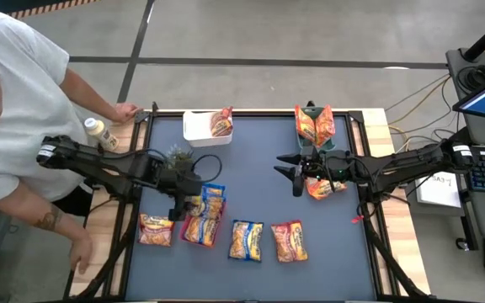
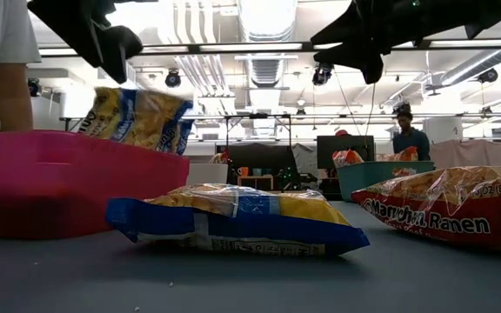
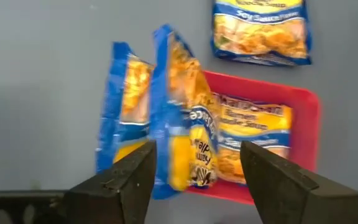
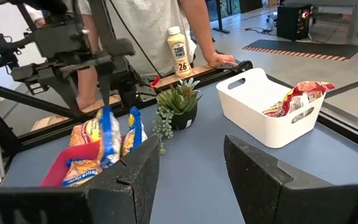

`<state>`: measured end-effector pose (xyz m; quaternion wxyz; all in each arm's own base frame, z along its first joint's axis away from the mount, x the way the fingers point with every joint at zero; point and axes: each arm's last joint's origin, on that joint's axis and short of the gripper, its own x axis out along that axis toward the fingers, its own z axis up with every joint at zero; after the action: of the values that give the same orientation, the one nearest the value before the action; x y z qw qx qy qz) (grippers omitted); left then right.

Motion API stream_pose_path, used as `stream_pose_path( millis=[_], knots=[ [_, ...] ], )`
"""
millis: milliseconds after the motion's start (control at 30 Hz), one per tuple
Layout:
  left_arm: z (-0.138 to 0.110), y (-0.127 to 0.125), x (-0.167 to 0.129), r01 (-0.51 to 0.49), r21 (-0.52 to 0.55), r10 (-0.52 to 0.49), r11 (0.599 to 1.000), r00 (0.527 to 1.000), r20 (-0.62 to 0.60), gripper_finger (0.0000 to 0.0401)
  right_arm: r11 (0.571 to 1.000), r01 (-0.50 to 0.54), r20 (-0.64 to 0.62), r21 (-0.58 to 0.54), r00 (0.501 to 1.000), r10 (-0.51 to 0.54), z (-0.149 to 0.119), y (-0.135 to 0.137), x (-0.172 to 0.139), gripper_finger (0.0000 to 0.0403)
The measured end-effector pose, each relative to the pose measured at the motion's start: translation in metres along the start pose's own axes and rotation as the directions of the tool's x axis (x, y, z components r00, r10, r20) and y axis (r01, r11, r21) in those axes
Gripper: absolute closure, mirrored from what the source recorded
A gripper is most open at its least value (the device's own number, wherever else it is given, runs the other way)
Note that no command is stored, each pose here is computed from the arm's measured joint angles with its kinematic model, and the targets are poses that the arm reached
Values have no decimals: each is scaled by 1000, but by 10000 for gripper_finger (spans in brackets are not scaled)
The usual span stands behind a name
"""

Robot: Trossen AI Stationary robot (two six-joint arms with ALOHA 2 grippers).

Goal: Sort Maruchan noodles
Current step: Put the top blue noodle pack into the red bin

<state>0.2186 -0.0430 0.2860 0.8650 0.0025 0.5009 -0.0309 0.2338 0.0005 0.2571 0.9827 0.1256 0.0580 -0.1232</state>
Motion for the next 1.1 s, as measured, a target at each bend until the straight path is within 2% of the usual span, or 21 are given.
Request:
stream_pose_path(
  millis=[133,233,500,733,1100],
  knots=[
    [-6,-6,-5,-117,33,116,993,992,55,228,1000,0,0,0,1000,0,0,0,0,234],
    [-12,-10,-4,-167,43,162,985,981,110,272,1000,0,0,1,1000,0,0,0,0,234],
    [-21,-9,10,-213,19,200,977,941,272,391,1000,1,1,4,1000,-1,0,0,0,234],
    [-30,-7,22,-213,14,191,977,903,384,397,1000,2,-4,9,1000,-2,-1,0,1,234],
    [-57,-3,43,-204,-65,213,977,890,403,401,1000,5,-15,7,1000,-5,-6,0,7,234]
  ],
)
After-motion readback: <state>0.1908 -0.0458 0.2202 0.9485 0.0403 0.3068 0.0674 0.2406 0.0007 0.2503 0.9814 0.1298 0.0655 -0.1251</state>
